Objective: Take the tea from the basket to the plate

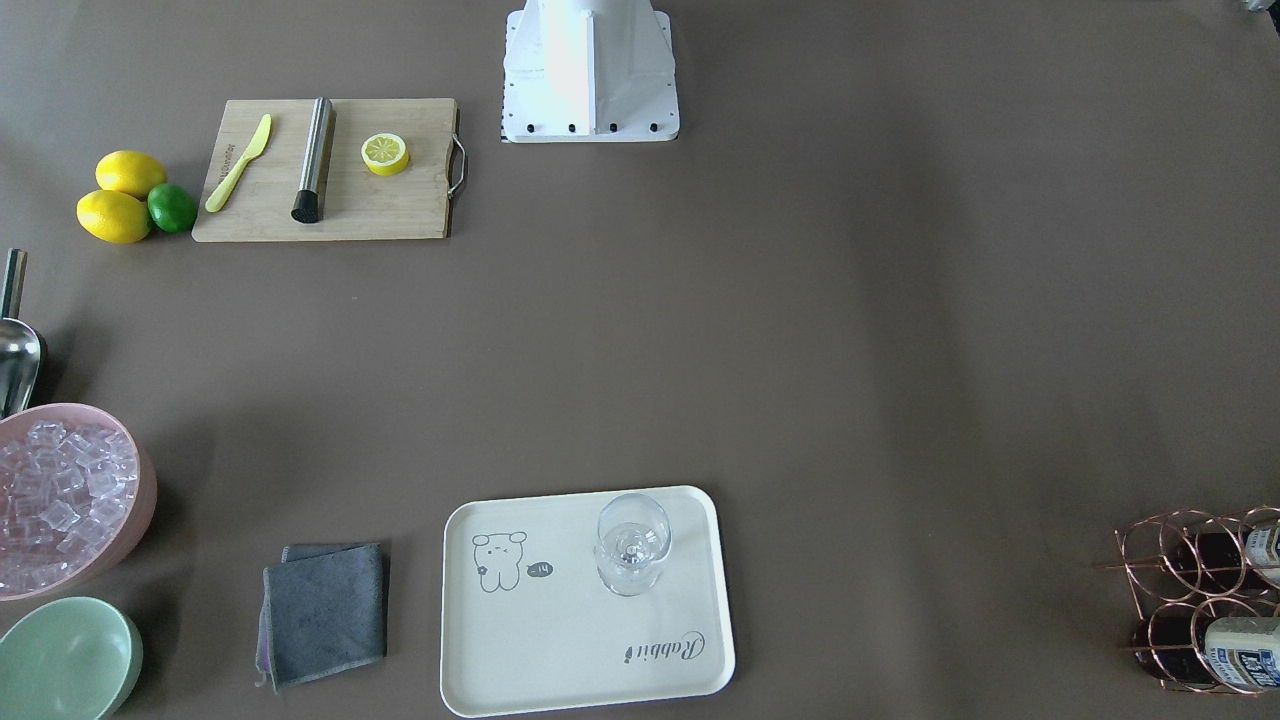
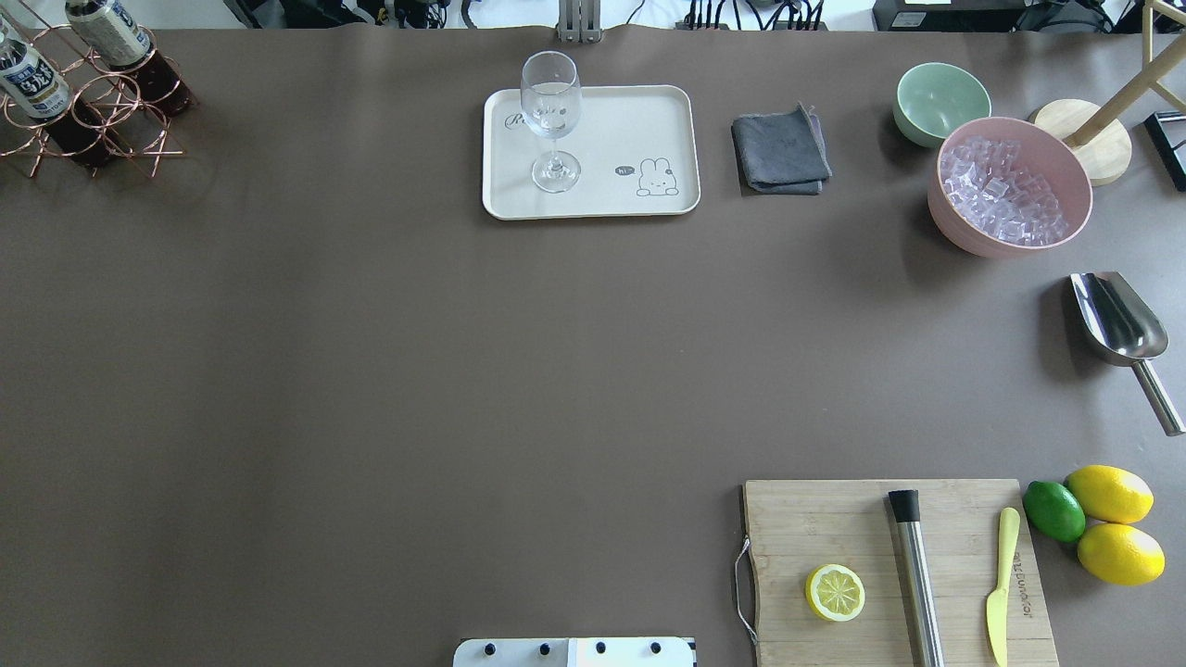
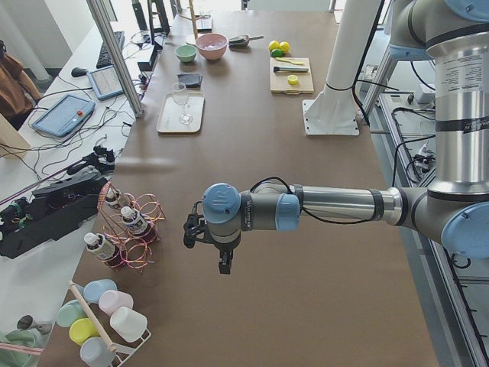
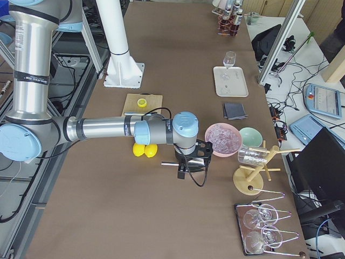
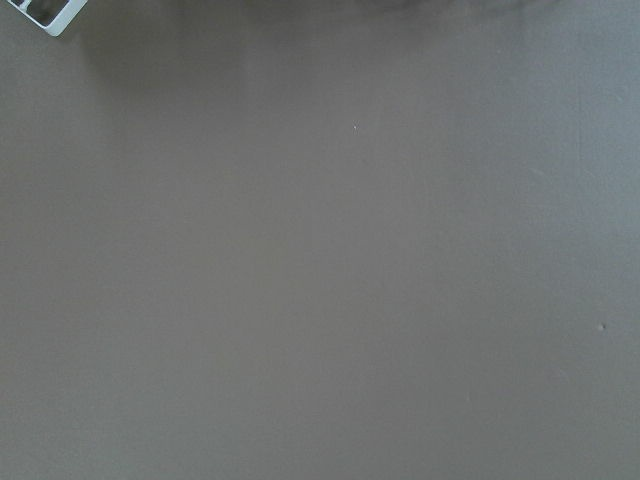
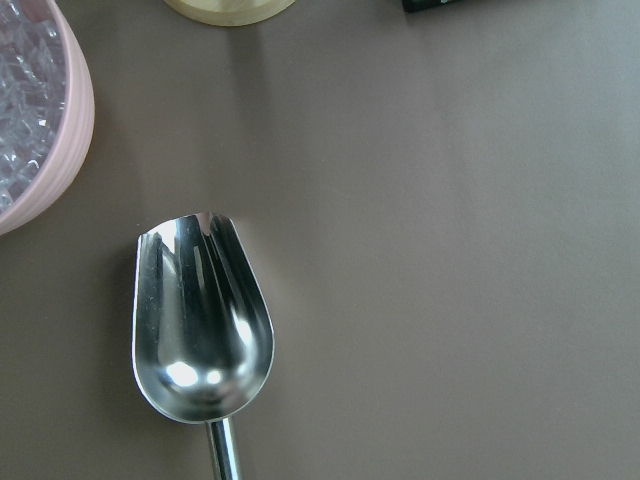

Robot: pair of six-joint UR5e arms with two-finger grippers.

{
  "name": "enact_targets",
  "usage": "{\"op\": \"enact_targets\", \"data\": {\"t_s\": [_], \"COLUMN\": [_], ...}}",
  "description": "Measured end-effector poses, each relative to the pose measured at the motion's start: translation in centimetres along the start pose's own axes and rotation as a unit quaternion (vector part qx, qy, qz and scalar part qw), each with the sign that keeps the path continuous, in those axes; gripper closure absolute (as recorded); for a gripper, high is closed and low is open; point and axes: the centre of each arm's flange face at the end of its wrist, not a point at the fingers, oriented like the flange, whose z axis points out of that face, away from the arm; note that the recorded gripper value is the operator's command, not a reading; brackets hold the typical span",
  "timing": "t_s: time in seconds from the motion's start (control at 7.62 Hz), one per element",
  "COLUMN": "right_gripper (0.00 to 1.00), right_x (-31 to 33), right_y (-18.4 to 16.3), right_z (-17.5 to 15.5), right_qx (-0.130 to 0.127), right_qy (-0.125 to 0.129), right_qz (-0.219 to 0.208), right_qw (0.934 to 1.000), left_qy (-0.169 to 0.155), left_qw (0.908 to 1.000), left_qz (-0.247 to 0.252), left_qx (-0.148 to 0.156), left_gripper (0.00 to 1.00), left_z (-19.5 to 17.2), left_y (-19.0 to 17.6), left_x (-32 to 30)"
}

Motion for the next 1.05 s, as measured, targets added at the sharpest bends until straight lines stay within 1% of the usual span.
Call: {"op": "enact_targets", "data": {"t_s": [0.79,0.92,1.05], "right_gripper": [0.0,0.0,0.0], "right_x": [-0.06,-0.05,-0.06], "right_y": [-0.06,-0.07,-0.1], "right_z": [-0.07,-0.06,-0.06], "right_qx": [0.001,0.001,0.001], "right_qy": [0.001,0.001,0.001], "right_qz": [0.0,0.0,0.0], "right_qw": [1.0,1.0,1.0], "left_qy": [0.0,0.0,0.0], "left_qw": [1.0,0.9999,0.9982], "left_qz": [0.003,-0.017,-0.061], "left_qx": [0.0,0.0,0.001], "left_gripper": [0.02,0.02,0.02], "left_z": [0.04,0.08,-0.06], "left_y": [-0.22,-0.34,-0.68], "left_x": [0.38,0.33,0.49]}}
